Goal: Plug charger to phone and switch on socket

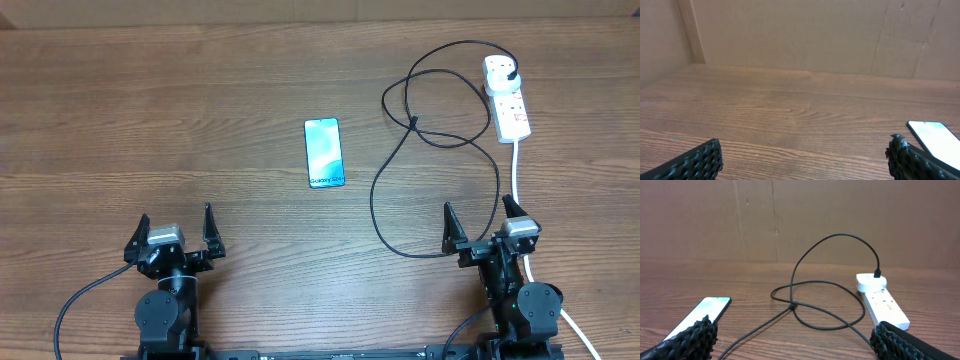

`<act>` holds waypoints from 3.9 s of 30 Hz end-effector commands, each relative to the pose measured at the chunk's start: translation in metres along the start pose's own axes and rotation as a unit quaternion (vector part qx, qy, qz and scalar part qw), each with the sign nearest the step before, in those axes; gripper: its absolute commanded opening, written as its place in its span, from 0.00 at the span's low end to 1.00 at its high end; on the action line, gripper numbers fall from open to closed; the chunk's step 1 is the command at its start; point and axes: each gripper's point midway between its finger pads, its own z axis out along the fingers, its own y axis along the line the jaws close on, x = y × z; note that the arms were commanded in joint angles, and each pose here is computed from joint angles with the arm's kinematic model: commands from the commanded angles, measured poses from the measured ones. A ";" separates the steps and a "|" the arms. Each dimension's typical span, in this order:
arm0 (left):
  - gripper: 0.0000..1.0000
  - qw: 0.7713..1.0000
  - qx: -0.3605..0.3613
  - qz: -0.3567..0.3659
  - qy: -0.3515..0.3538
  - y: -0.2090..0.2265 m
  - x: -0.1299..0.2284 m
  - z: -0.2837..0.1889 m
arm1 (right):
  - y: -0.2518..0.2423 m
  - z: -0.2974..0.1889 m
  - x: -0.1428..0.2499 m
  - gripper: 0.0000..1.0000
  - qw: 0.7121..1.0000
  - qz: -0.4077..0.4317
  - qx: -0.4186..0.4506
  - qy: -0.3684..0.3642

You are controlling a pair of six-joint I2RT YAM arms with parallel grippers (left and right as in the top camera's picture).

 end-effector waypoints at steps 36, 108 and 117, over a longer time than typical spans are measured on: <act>1.00 1.000 0.004 0.010 -0.004 -0.001 0.000 0.000 | 0.000 0.000 0.002 1.00 1.000 -0.001 0.001 -0.002; 1.00 0.931 0.271 -0.007 -0.246 -0.086 -0.256 -0.099 | 0.000 0.000 0.002 1.00 1.000 -0.001 0.001 -0.002; 1.00 0.889 0.458 0.008 0.009 -0.150 -0.291 -0.091 | 0.000 0.000 0.002 1.00 1.000 -0.001 0.001 -0.002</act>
